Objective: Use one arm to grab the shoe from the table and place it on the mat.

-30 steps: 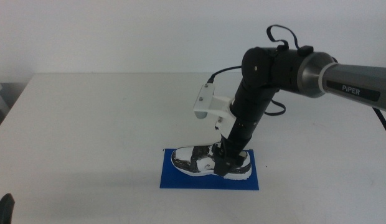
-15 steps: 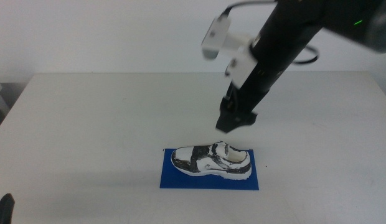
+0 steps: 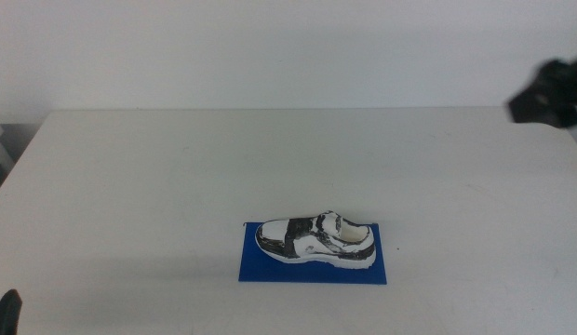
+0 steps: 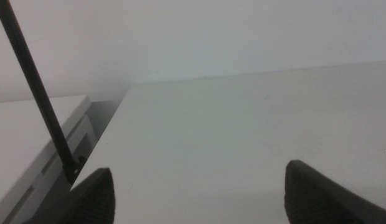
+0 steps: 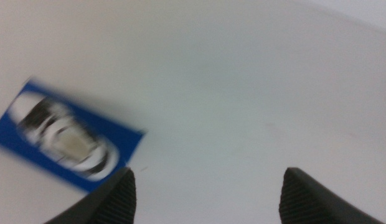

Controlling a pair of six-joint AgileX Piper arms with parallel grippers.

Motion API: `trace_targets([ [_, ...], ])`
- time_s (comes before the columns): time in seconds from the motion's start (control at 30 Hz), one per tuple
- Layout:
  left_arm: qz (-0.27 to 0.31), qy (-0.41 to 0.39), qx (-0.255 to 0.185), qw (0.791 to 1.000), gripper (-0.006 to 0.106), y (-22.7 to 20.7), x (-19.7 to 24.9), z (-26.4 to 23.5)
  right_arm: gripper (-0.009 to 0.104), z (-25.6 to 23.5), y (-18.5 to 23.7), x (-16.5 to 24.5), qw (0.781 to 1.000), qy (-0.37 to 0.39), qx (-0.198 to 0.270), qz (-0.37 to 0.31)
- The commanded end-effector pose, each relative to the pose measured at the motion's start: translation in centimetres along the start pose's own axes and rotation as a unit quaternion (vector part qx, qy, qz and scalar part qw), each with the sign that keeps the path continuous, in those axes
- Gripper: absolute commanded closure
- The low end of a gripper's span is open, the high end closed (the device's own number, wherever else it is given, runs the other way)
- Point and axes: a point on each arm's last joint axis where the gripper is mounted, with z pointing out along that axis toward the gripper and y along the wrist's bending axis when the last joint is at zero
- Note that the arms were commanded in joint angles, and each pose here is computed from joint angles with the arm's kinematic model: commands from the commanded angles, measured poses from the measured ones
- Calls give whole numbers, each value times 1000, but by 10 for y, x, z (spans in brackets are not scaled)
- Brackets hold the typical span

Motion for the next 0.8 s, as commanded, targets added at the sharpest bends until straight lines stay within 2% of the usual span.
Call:
trace_targets([
  [0.0, -7, -51, 4, 999, 7, -1, -7, -2, 39, -30, -7, 11, 992, -115, 51, 27],
  [0.07, -7, -51, 4, 999, 7, -1, -7, -2, 38, -35, -9, 35, 984, -153, 74, 51],
  [0.17, -7, -51, 4, 999, 7, -1, -7, -2, 38, -35, -5, 67, 978, -173, 82, 78],
  [0.33, -7, -51, 4, 999, 7, -1, -7, -2, 30, -35, 8, 123, 972, -197, 104, 79],
  [0.47, -7, -51, 4, 999, 7, -1, -7, -2, 20, -48, 17, 163, 951, -263, 149, 71],
  [0.57, -7, -51, 4, 999, 7, -1, -7, -2, 14, -56, 23, 189, 934, -305, 166, 82],
  [0.77, -7, -51, 4, 999, 7, -1, -7, -2, 11, -54, 28, 226, 915, -340, 181, 117],
])
